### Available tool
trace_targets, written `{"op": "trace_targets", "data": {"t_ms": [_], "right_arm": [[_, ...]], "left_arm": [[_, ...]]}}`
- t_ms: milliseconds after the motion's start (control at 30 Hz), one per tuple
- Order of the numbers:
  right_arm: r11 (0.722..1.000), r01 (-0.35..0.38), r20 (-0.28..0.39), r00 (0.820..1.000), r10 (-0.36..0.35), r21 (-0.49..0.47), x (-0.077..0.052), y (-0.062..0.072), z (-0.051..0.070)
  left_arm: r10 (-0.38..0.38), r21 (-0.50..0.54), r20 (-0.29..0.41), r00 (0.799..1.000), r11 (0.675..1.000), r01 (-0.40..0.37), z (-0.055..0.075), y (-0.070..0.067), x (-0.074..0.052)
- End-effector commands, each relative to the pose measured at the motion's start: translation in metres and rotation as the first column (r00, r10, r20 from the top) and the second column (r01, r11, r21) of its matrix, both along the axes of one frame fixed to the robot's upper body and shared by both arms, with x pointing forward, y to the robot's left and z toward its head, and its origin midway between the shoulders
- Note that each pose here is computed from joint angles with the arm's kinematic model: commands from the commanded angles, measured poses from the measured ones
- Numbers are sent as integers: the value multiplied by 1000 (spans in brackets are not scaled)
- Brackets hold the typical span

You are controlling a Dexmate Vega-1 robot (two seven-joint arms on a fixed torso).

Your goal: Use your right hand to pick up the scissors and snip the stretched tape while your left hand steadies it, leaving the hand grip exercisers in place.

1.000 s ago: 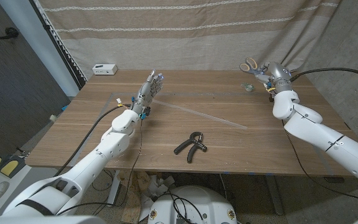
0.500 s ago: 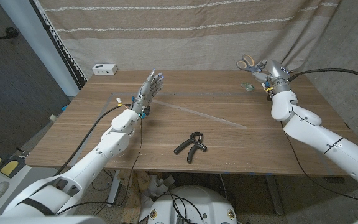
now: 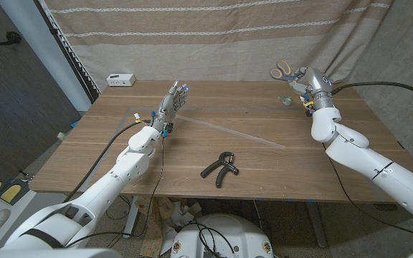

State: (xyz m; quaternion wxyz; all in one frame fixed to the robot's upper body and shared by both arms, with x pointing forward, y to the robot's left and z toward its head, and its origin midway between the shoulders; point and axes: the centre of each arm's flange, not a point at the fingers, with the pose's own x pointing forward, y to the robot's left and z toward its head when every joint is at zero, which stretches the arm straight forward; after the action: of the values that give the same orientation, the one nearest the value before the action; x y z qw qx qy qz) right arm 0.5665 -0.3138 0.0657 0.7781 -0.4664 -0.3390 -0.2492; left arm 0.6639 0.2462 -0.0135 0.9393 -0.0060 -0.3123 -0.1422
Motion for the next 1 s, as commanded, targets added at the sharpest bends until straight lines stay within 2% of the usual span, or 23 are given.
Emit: {"op": "trace_targets", "data": {"t_ms": [33, 233, 733, 1000], "right_arm": [[999, -35, 61, 998, 35, -10, -4, 5, -1], [998, -57, 101, 993, 57, -2, -6, 9, -4], [996, -93, 138, 986, 93, -6, -9, 15, -4], [994, -113, 182, 977, 112, -8, -14, 18, -3]], "left_arm": [[-1, -4, 0, 1000, 1000, 1, -1, 1, 1], [2, -8, -1, 1000, 1000, -2, -2, 1, 1], [8, -17, -7, 1000, 1000, -9, -6, 1, 0], [10, -18, -7, 1000, 1000, -10, -6, 1, 0]]}}
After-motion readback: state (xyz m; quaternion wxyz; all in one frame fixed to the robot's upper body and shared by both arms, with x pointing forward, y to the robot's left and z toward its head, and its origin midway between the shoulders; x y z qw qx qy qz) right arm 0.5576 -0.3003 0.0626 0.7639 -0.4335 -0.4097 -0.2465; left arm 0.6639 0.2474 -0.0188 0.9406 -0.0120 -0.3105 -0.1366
